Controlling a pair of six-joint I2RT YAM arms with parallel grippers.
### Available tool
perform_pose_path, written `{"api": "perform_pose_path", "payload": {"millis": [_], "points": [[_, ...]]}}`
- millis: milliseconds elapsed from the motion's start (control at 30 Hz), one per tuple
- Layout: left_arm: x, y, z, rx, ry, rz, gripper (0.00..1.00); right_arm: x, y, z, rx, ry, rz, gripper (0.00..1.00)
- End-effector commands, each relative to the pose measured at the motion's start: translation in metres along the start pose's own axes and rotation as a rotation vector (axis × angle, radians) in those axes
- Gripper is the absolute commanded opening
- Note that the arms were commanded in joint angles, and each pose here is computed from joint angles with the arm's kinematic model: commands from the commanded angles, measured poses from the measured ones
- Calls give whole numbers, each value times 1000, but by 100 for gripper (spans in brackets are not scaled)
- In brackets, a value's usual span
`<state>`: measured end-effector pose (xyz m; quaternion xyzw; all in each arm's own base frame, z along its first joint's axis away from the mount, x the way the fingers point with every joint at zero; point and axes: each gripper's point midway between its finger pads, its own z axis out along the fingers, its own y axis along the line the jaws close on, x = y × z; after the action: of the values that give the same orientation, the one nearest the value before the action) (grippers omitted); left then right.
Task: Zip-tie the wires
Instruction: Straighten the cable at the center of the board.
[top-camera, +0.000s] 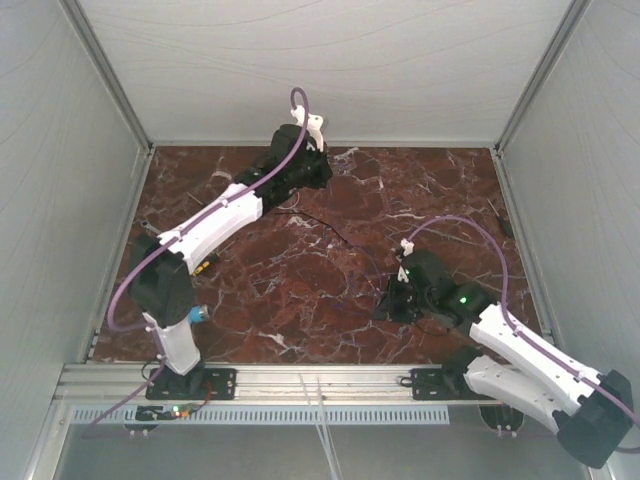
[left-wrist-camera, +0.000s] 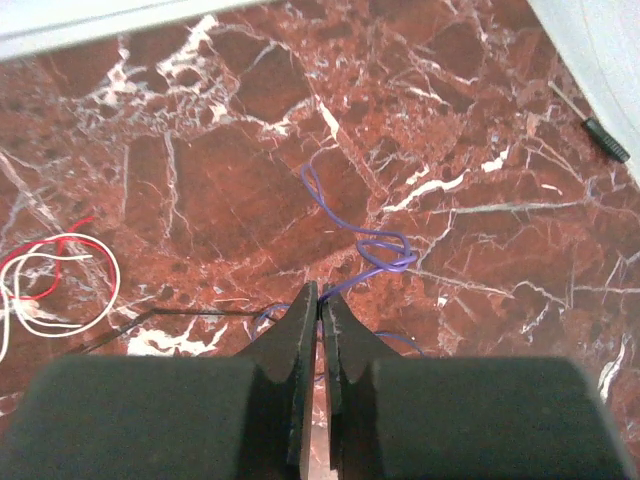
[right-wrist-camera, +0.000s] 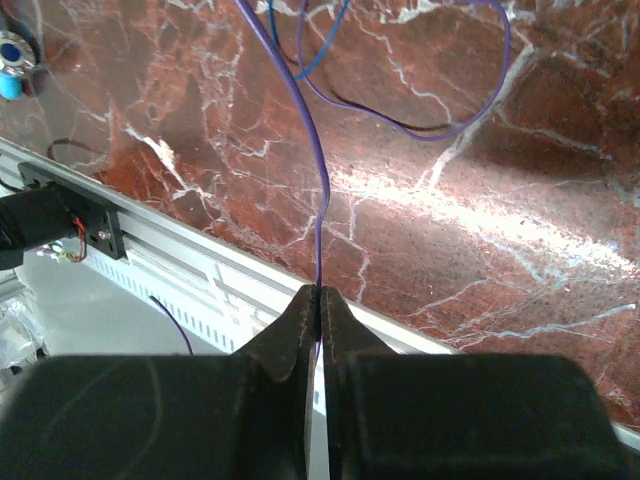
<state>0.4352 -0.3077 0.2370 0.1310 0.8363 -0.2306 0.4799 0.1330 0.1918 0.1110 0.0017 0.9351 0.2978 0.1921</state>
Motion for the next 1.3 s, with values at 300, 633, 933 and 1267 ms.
{"api": "perform_pose_path", "payload": {"millis": [300, 633, 933, 1267], "points": [[61, 4, 75, 50, 96, 16, 0, 30, -34, 36, 114, 116, 101, 0], [106, 4, 111, 92, 202, -10, 0, 48, -56, 59, 172, 185, 119, 0], [122, 0, 129, 127, 242, -40, 0, 53, -68, 66, 218, 204, 113, 0], [132, -2, 131, 129, 272, -48, 7, 49, -66, 60, 211, 175, 103, 12]]}}
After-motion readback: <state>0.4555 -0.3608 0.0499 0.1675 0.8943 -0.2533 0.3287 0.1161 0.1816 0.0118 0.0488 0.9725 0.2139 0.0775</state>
